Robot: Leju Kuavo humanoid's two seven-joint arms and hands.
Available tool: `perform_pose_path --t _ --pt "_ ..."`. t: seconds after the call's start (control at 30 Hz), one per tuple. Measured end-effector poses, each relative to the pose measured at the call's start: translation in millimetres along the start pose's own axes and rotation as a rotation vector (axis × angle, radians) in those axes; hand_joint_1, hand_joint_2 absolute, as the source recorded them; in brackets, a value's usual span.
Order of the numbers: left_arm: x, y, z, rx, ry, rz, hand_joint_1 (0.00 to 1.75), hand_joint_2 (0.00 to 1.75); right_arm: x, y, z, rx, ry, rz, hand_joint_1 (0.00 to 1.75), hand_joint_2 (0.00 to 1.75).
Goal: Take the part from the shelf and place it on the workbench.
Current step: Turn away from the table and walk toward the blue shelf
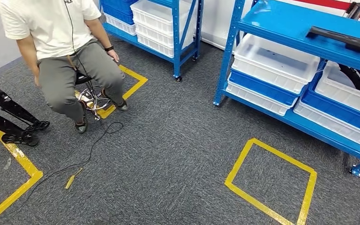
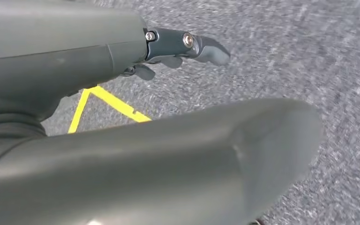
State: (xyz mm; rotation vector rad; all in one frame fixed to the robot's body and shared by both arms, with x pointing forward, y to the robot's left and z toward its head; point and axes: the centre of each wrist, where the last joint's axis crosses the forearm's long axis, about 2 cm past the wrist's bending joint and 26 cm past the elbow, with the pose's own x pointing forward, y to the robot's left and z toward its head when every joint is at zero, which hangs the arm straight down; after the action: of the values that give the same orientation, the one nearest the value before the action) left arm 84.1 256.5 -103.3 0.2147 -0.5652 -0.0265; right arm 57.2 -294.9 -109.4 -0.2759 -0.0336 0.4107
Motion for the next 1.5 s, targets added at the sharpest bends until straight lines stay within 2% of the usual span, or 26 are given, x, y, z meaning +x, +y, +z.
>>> perform_pose_path --t 1.17,1.5 --pt "3.4 -1.7 -0.8 -0.013 -0.012 0.000 0.00 0.00 -1.2 -0.7 -0.3 0.000 0.005 -0.008 0.00 1.75" --pt "1.5 1.2 -0.8 0.026 0.007 -0.013 0.00 0.00 -0.1 1.1 0.3 -0.007 0.001 0.008 0.00 1.75"
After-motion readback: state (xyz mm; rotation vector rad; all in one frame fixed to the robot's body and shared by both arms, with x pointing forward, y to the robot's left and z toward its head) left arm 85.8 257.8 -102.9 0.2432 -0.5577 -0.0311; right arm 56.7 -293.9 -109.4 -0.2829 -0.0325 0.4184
